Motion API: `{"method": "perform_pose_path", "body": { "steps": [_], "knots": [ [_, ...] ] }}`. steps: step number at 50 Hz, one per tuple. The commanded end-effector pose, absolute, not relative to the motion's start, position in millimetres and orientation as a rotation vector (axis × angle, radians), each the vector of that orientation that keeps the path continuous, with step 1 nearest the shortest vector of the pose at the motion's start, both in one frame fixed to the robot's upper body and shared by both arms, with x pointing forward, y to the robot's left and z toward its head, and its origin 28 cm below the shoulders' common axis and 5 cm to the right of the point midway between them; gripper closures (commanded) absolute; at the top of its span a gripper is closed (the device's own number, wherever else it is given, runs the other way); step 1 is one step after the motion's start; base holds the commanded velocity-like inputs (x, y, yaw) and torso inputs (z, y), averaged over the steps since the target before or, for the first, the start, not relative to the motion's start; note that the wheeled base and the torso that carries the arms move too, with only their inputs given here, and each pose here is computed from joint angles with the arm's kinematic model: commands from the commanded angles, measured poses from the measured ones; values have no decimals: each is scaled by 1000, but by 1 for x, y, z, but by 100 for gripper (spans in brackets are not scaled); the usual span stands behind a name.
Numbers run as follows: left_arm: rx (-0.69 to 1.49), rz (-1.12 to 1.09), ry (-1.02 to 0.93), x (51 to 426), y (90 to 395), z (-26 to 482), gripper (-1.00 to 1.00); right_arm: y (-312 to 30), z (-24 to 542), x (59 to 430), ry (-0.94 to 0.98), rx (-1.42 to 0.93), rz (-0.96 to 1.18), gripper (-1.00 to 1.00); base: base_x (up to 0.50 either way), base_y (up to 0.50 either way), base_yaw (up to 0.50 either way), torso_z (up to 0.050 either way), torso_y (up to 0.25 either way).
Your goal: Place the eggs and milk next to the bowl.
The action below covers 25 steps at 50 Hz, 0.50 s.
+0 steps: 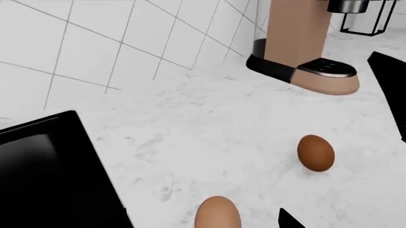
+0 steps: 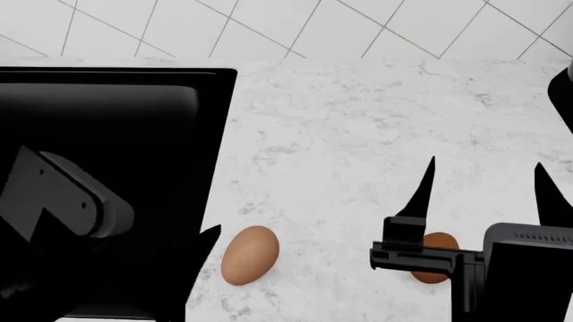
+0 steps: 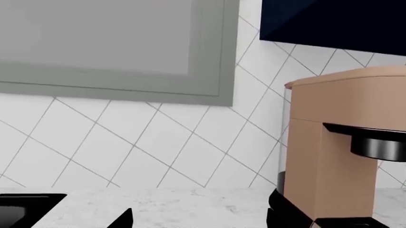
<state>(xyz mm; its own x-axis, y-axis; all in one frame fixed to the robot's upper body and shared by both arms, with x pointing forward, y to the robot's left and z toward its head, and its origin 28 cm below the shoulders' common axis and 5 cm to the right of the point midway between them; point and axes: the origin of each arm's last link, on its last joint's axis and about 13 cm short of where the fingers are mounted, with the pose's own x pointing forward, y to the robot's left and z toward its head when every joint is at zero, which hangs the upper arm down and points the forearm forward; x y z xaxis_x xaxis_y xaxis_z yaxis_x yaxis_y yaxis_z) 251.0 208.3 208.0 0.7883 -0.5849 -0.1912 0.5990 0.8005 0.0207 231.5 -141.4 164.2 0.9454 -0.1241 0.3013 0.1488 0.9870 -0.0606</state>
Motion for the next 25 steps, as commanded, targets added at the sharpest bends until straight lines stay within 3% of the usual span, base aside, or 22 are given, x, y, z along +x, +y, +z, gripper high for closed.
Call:
{"method": "perform_pose_path", "body": {
  "steps": [1, 25],
  "knots": [
    [67, -709, 259, 265, 194, 196, -100, -140, 154, 232, -276, -74, -133, -100, 0, 0, 0, 0, 0],
    [85, -739, 299, 298, 177, 168, -100, -142, 150, 233, -257, -75, -130, -100, 0, 0, 0, 0, 0]
  ]
}}
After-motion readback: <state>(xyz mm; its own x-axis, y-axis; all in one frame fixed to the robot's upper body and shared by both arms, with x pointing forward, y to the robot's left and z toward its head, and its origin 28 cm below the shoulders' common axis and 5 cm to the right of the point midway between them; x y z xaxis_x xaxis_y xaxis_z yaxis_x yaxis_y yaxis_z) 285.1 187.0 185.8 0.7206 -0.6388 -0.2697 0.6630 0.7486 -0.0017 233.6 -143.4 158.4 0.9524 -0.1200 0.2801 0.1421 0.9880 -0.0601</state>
